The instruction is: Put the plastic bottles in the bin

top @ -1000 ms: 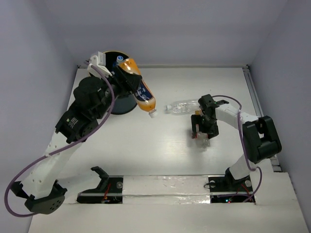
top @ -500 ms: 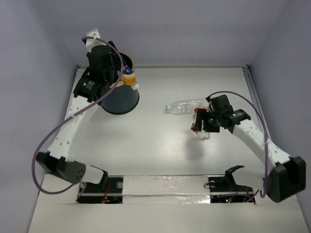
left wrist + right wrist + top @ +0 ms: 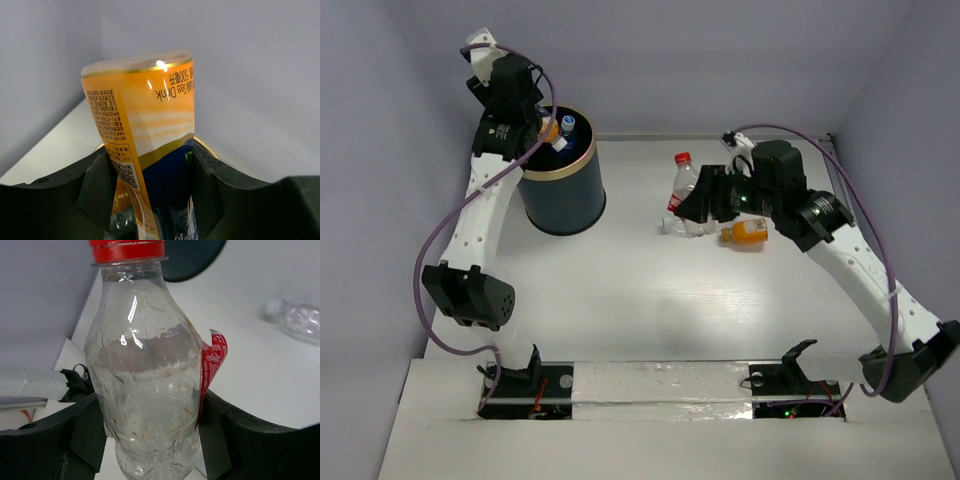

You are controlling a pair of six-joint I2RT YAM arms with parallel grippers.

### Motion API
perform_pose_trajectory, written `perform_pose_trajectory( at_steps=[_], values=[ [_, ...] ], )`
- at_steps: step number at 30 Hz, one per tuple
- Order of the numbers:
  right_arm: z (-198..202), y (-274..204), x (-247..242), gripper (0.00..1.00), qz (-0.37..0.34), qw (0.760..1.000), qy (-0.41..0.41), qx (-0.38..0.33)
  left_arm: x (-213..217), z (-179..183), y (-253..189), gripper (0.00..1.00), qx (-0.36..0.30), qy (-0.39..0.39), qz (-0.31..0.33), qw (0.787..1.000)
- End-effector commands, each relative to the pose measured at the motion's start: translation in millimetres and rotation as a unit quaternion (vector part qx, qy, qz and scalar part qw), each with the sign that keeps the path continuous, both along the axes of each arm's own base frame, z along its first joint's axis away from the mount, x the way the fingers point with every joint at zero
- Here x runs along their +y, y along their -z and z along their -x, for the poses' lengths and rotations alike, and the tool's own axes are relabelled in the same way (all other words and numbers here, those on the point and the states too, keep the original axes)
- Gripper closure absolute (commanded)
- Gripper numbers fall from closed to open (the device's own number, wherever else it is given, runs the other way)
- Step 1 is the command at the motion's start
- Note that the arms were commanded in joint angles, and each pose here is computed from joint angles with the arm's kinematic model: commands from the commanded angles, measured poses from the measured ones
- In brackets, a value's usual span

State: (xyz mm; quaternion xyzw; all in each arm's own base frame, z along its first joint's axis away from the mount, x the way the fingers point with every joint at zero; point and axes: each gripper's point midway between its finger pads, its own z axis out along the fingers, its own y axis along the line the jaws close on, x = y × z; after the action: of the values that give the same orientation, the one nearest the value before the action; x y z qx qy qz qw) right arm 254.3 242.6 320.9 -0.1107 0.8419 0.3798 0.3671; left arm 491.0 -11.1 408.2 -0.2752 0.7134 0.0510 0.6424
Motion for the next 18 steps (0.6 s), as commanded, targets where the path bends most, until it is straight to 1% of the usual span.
perform_pose_trajectory(
  at_steps=[1,2,3,4,5,7,8,9,10,11,12,13,14,15,16,17,18],
  values=[
    [-4.5,-40.8,35.2,0.32,-0.046,0.997,-0.043,-0.037,14.0,10.8,-47.7,0.63,-0.062,-0.009,0.022,0.998],
    [-9.7,-53.6,39.8,0.32,-0.060,0.996,-0.042,-0.049,14.8,11.0,-44.2,0.64,-0.060,-0.011,0.021,0.998],
    [-13.8,-52.3,47.9,0.32,-0.061,0.996,-0.047,-0.044,20.3,10.7,-44.2,0.64,-0.061,-0.018,0.018,0.998],
    [-15.3,-54.6,54.1,0.32,-0.066,0.996,-0.050,-0.045,20.6,7.9,-34.8,0.64,-0.050,-0.019,0.011,0.998],
    [-21.0,-67.4,59.0,0.32,-0.083,0.994,-0.048,-0.056,22.7,6.5,-29.9,0.64,-0.043,-0.024,0.003,0.999],
    [-31.9,-67.9,73.7,0.32,-0.094,0.993,-0.052,-0.053,29.0,4.2,-16.3,0.62,-0.024,-0.039,-0.021,0.999],
    [-38.5,-73.5,79.4,0.32,-0.106,0.992,-0.048,-0.053,30.7,2.3,1.7,0.58,-0.004,-0.043,-0.031,0.999],
    [-43.7,-91.9,83.4,0.31,-0.120,0.989,-0.048,-0.068,31.4,0.8,6.0,0.54,-0.003,-0.042,-0.041,0.998],
    [-53.9,-90.8,96.7,0.31,-0.125,0.988,-0.051,-0.068,32.0,3.7,19.7,0.34,0.011,-0.040,-0.047,0.998],
    [-60.6,-98.5,101.9,0.31,-0.136,0.987,-0.048,-0.070,32.2,5.3,21.4,0.24,0.009,-0.039,-0.049,0.998],
    [-63.1,-124.0,108.3,0.31,-0.156,0.982,-0.048,-0.091,29.4,5.7,19.0,0.15,-0.002,-0.030,-0.045,0.999],
    [-78.9,-117.7,120.1,0.31,-0.156,0.983,-0.046,-0.084,28.3,13.3,7.4,0.09,-0.020,-0.022,-0.040,0.999],
    [-86.8,-125.7,126.1,0.31,-0.169,0.981,-0.042,-0.086,23.7,15.0,10.7,0.01,-0.022,-0.007,-0.037,0.999],
    [-91.0,-132.6,134.7,0.31,-0.179,0.979,-0.042,-0.090,21.0,18.2,4.1,0.01,-0.032,0.002,-0.031,0.999],
    [-98.5,-158.0,137.1,0.30,-0.203,0.972,-0.034,-0.116,20.0,27.5,-8.6,0.01,-0.046,0.009,-0.025,0.999],
    [-115.1,-144.0,150.2,0.30,-0.207,0.973,-0.027,-0.096,17.1,31.2,-17.3,0.01,-0.058,0.016,-0.011,0.998],
    [-118.4,-146.1,159.6,0.30,-0.216,0.971,-0.029,-0.096,10.9,36.3,-20.8,0.01,-0.057,0.035,-0.001,0.998]
  ],
)
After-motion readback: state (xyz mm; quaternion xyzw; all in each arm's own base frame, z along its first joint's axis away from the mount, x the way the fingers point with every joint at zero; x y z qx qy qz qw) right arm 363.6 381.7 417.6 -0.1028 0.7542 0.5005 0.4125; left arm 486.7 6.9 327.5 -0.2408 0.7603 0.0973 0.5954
